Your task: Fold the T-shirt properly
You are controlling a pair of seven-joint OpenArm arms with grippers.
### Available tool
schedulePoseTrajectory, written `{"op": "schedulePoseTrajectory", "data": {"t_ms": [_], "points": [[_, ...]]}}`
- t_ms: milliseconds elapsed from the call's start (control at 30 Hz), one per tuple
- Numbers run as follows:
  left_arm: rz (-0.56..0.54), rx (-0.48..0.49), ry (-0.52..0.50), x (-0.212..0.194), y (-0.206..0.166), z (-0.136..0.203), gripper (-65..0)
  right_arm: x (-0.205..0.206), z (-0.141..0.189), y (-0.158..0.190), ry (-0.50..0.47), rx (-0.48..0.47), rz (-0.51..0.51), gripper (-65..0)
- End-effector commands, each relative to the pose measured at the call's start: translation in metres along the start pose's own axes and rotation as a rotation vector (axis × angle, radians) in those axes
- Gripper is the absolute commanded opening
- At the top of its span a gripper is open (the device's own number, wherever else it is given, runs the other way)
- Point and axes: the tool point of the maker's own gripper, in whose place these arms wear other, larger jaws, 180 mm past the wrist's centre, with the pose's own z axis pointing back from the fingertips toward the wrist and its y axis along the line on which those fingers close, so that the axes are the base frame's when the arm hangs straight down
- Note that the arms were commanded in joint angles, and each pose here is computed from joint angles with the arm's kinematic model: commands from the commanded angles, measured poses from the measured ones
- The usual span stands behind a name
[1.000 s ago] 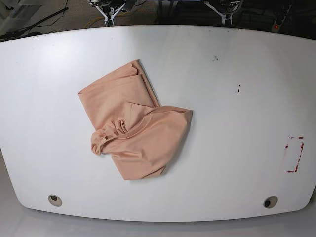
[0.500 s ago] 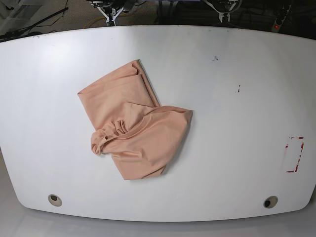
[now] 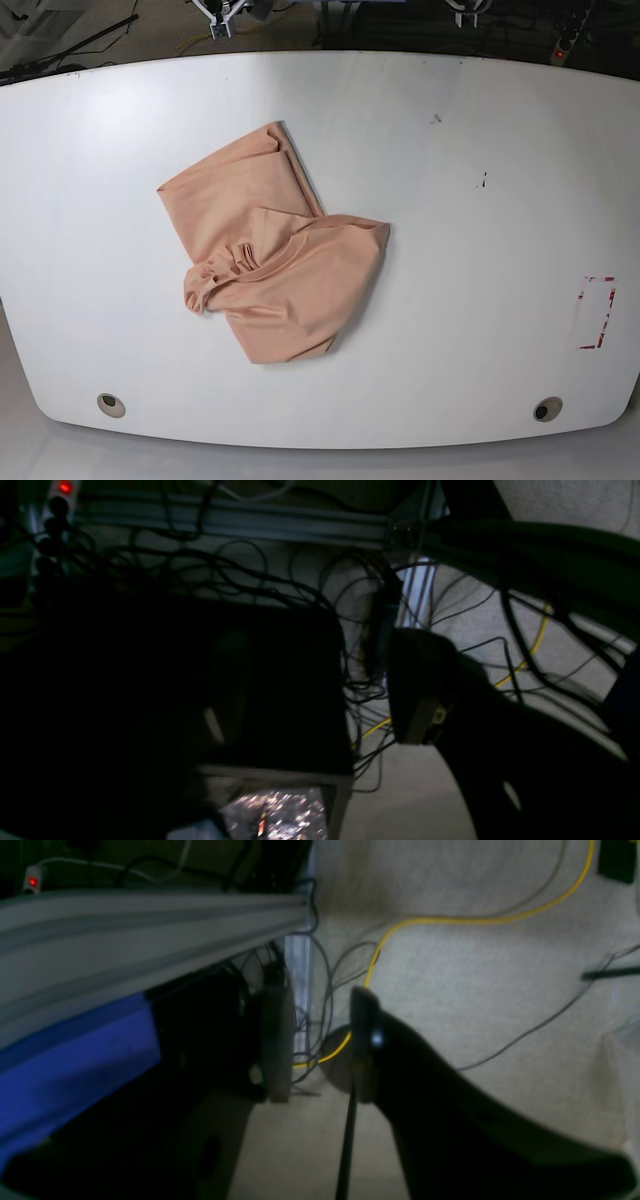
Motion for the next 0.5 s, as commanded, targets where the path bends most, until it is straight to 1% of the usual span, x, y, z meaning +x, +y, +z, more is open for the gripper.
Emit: {"op": "schedulePoseTrajectory", "data": {"t_ms": [0, 100, 167, 233, 333, 400, 467], "points": [[-0.019, 0.010, -0.021, -0.004, 0.008, 0.011, -26.4, -0.007, 0.012, -0.003, -0.018, -0.007, 0.015, -46.1], [-0.036, 0.016, -0.038, -0.008, 0.013, 0.022, -26.4, -0.015, 0.023, -0.001, -0.028, -0.009, 0.029, -46.1], [-0.064, 0.030, -0.053, -0.008, 0.026, 0.031, -26.4, -0.019, 0.031, 0.001, -0.036, -0.008, 0.040, -46.1], [-0.081, 0.035, -0.070, -0.007, 0.030, 0.041, -26.4, -0.020, 0.037, 0.014, -0.057, 0.005, 0.036, -46.1], [-0.102, 0.030, -0.090, -0.007, 0.030, 0.051, -26.4, -0.020, 0.049, 0.022, -0.082, 0.010, 0.045, -46.1], [-0.153, 0.027, -0.100, -0.004, 0.038, 0.061, -26.4, -0.022, 0.059, 0.027, -0.092, 0.013, 0.056, -46.1], [-0.197, 0.010, -0.088, -0.004, 0.036, 0.068, -26.4, -0.019, 0.067, 0.030, -0.099, 0.016, 0.071, -46.1]]}}
